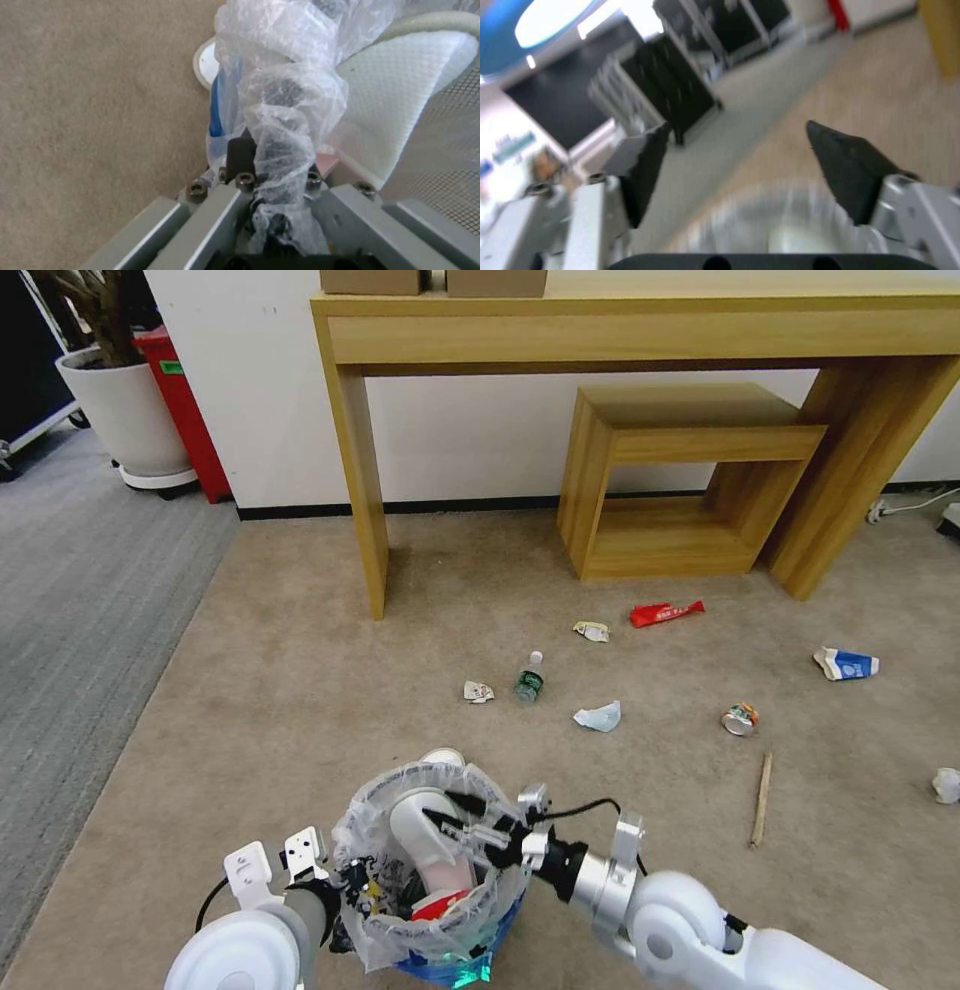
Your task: Pick up the trash bin and place the garbage on the floor into it.
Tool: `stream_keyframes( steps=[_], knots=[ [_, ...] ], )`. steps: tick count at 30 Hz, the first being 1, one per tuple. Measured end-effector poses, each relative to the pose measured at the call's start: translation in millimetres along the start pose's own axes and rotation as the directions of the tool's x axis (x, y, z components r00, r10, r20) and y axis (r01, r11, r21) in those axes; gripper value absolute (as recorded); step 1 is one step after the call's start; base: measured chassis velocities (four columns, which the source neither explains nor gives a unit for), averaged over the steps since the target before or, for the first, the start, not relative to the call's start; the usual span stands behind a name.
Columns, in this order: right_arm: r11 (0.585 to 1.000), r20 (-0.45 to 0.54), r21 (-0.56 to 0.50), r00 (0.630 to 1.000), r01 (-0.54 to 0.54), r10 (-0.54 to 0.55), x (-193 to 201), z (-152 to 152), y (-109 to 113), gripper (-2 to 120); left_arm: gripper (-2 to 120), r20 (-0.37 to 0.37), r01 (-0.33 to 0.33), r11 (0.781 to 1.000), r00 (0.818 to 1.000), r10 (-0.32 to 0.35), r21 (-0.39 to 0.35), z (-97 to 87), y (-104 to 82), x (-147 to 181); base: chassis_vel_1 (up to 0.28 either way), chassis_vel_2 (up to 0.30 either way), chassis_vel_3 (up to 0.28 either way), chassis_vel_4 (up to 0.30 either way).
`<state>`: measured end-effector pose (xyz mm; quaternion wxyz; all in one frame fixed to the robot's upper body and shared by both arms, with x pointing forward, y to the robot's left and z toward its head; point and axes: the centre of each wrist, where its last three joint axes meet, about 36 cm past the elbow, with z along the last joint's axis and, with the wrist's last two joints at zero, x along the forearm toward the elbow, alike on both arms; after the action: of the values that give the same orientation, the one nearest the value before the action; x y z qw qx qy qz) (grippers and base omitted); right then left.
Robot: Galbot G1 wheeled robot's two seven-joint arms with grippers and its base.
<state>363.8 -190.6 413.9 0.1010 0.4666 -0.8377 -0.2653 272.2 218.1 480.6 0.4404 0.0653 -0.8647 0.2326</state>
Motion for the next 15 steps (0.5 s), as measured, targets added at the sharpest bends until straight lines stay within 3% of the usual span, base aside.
stream_keyframes(
  steps=[3,6,15],
  knots=[
    [1.000,0.121,0.004,0.993,-0.008,0.007,-5.3,-44.5,-1.2,90,0,0.002,0.006,1.000,1.000,-0.006,-0.005,-1.2,2.9,4.1,0.000,0.000,0.000,0.000],
    [1.000,0.165,0.016,0.986,-0.021,0.018,-3.1,-60.6,-3.3,98,0,0.001,0.014,1.000,1.000,-0.014,-0.007,-1.4,4.3,6.0,0.000,0.000,0.000,0.000],
    [0.995,0.271,0.014,0.959,-0.096,0.088,7.4,-77.7,-15.0,100,0,0.012,0.038,0.999,0.999,-0.038,-0.006,-9.7,12.5,15.5,0.000,0.000,0.000,0.000]
  ],
)
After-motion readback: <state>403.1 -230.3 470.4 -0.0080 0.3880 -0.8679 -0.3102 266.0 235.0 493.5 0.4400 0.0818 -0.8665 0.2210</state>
